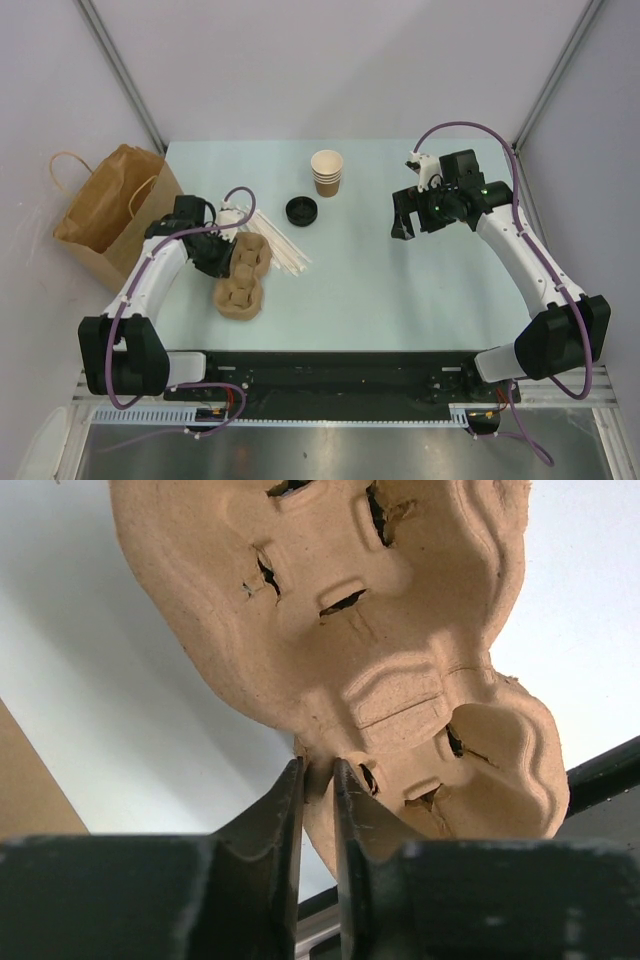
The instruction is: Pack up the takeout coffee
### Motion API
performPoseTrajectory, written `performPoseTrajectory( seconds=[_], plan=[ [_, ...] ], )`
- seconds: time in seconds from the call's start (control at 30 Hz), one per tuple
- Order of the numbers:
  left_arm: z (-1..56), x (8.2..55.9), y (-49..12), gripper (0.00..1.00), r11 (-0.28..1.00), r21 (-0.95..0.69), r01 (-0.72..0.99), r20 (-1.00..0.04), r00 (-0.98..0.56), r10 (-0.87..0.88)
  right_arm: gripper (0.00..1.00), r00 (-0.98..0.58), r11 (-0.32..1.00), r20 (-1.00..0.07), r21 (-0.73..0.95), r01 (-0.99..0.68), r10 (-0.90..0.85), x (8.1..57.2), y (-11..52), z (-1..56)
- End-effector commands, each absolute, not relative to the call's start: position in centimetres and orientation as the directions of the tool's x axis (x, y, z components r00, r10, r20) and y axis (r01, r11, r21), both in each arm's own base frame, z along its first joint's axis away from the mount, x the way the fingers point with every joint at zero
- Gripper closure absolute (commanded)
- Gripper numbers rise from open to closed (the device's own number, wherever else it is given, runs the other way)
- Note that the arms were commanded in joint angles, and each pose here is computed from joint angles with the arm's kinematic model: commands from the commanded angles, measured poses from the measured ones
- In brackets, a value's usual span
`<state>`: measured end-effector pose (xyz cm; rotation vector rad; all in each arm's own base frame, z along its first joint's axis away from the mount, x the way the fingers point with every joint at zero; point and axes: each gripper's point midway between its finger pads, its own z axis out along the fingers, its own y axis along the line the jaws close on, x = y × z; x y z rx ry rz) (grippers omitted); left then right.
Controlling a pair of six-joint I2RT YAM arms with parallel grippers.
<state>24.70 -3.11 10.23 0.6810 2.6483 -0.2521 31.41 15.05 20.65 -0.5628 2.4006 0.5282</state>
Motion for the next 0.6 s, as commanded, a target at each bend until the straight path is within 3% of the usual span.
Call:
performPoseTrajectory(
  seconds=[0.0,0.27,0.57],
  plan=[
    [12.3,25.56,-3.03,0.74,0.865,-0.046,0.5,-0.467,-0.776,0.424,0.0,-0.701,0.818,-0.667,0.24,-0.523,-0.252,31.61,15.57,21.48],
    [12.26,25.55,-3.02,0.73,0.867,-0.047,0.496,-0.467,-0.778,0.42,0.0,-0.705,0.817,-0.662,0.243,-0.523,-0.255,31.48,15.58,21.33],
    [12.81,25.83,-3.0,0.95,0.868,-0.031,0.496,-0.489,-0.764,0.42,0.0,-0.706,0.817,-0.662,0.246,-0.522,-0.252,31.58,15.64,21.33]
  ],
)
